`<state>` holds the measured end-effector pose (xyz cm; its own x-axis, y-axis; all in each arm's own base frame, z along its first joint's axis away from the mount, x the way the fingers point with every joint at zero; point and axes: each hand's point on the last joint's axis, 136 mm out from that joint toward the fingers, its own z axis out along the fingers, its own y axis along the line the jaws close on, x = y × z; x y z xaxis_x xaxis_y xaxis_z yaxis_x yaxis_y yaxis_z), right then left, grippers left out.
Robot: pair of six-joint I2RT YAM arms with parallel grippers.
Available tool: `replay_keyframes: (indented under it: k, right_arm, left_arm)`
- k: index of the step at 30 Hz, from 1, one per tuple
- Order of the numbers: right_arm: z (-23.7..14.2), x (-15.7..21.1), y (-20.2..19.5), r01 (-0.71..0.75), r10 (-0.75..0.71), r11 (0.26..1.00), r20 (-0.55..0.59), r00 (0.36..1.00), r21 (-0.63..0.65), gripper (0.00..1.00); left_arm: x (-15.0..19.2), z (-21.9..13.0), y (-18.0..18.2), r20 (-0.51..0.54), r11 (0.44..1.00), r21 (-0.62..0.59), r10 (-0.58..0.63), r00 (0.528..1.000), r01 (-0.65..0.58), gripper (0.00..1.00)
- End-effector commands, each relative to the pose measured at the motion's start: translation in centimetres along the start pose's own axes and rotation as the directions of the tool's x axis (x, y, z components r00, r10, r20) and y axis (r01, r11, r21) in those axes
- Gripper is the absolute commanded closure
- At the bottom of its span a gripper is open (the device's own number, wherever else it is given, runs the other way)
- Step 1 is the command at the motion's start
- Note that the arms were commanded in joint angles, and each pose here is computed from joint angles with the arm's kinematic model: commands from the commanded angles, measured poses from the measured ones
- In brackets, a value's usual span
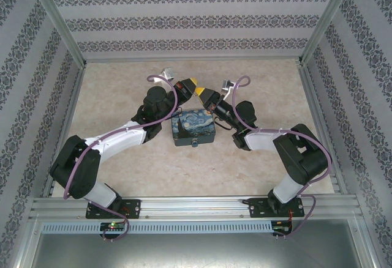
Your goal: Unlock the padlock with the key
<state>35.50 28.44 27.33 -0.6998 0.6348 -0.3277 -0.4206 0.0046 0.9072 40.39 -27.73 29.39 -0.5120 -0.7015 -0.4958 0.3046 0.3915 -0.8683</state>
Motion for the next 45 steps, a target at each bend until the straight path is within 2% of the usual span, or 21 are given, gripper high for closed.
replay_keyframes:
  k: [1,4,15,17,20,26,31,38,44,45]
  right_arm:
    - [-0.1,0.5,-0.2,-0.001,0.001,1.0,0.003,1.0,-0.007,0.95]
    - [0.0,0.5,-0.2,-0.005,0.005,1.0,0.003,1.0,-0.007,1.0]
    - [0.2,0.6,-0.1,-0.01,0.01,1.0,-0.005,1.0,-0.012,1.0]
    - [0.2,0.7,-0.1,-0.012,0.012,1.0,-0.008,1.0,-0.014,0.87]
    - [0.4,0.9,-0.1,-0.012,0.012,1.0,-0.013,1.0,-0.016,0.76]
    - [0.5,1.0,-0.3,-0.014,0.014,1.0,-0.016,1.0,-0.011,0.74]
    - [0.5,1.1,-0.2,-0.014,0.014,1.0,-0.017,1.0,-0.012,0.8]
    - [0.4,1.0,-0.6,-0.021,0.021,1.0,-0.007,1.0,-0.002,0.99]
    - [0.1,0.7,-1.1,-0.028,0.028,1.0,0.006,1.0,0.014,1.0]
    - [0.0,0.7,-1.2,-0.03,0.03,0.999,0.007,1.0,0.016,1.0]
  left_arm:
    - [-1.1,-0.2,-0.8,0.038,0.999,0.038,-0.004,0.999,0.003,1.0]
    - [-1.1,-0.2,-0.7,0.038,0.999,0.035,-0.005,0.999,0.004,1.0]
    - [-1.0,-0.3,-0.6,0.039,0.999,0.032,-0.01,0.999,0.009,1.0]
    - [-1.0,-0.4,-0.5,0.04,1.0,0.03,-0.011,0.999,0.01,1.0]
    - [-1.0,-0.3,-0.4,0.042,1.0,0.028,-0.014,0.999,0.013,1.0]
    - [-1.0,-0.3,-0.3,0.043,1.0,0.024,-0.015,0.999,0.013,1.0]
    - [-1.1,-0.4,-0.2,0.046,1.0,0.023,-0.017,0.999,0.016,1.0]
    - [-1.0,-0.5,-0.3,0.046,1.0,0.025,-0.019,0.999,0.017,1.0]
    - [-1.0,-0.9,-0.1,0.047,0.999,0.02,-0.028,0.998,0.028,1.0]
    - [-1.1,-1.0,-0.3,0.049,0.999,0.022,-0.029,0.998,0.028,0.95]
